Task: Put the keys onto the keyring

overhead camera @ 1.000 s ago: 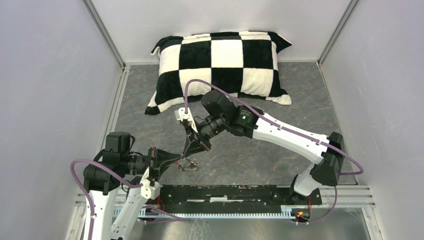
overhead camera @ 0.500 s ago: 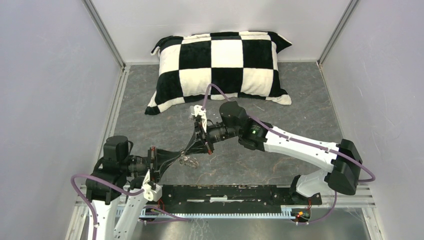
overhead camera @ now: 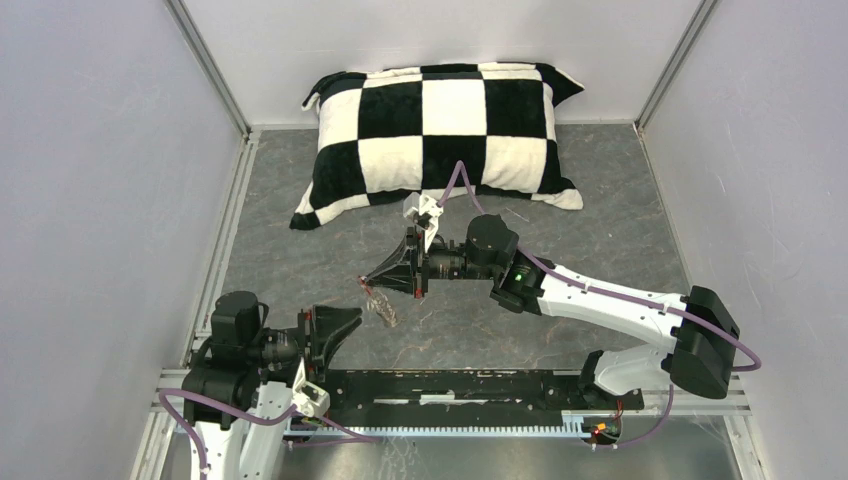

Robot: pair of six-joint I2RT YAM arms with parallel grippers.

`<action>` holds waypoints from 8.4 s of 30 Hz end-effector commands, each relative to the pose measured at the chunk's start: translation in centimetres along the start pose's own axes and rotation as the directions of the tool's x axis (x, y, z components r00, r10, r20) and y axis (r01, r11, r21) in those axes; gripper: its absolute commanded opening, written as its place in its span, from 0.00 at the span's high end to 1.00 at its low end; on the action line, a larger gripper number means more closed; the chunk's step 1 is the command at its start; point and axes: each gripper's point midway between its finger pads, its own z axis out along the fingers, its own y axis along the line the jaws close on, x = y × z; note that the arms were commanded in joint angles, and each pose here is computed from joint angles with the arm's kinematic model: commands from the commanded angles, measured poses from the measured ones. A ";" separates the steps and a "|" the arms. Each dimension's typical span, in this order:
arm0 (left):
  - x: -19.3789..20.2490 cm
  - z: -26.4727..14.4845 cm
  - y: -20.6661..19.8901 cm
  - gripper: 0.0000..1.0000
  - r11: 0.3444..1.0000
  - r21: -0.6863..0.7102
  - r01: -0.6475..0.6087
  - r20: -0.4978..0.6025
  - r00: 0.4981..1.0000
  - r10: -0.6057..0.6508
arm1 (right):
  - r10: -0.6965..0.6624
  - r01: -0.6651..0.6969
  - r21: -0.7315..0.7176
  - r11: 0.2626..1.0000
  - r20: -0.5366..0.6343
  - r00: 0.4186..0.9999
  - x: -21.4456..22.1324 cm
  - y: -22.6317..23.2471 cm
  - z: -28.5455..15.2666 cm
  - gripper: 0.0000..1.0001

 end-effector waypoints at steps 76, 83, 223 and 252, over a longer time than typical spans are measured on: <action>1.3 0.9 7.4 0.98 0.511 0.009 0.860 0.131 0.505 -0.853 | -0.372 0.366 0.107 0.925 0.044 0.927 -1.8 2.0 -2.4 0.59; 2.1 0.7 6.3 0.98 0.631 -0.022 0.775 0.079 0.631 -0.772 | -0.444 0.478 0.069 0.876 -0.275 0.853 -1.3 0.6 -2.7 0.46; 2.1 0.8 7.0 0.98 0.590 0.001 0.807 0.091 0.588 -0.804 | -0.486 0.472 -0.142 0.870 -0.405 0.774 -1.8 1.1 -1.7 0.54; 2.0 0.8 6.5 0.98 0.592 0.000 0.806 0.089 0.590 -0.803 | -0.491 0.479 -0.135 0.867 -0.389 0.779 -2.5 0.8 0.4 0.89</action>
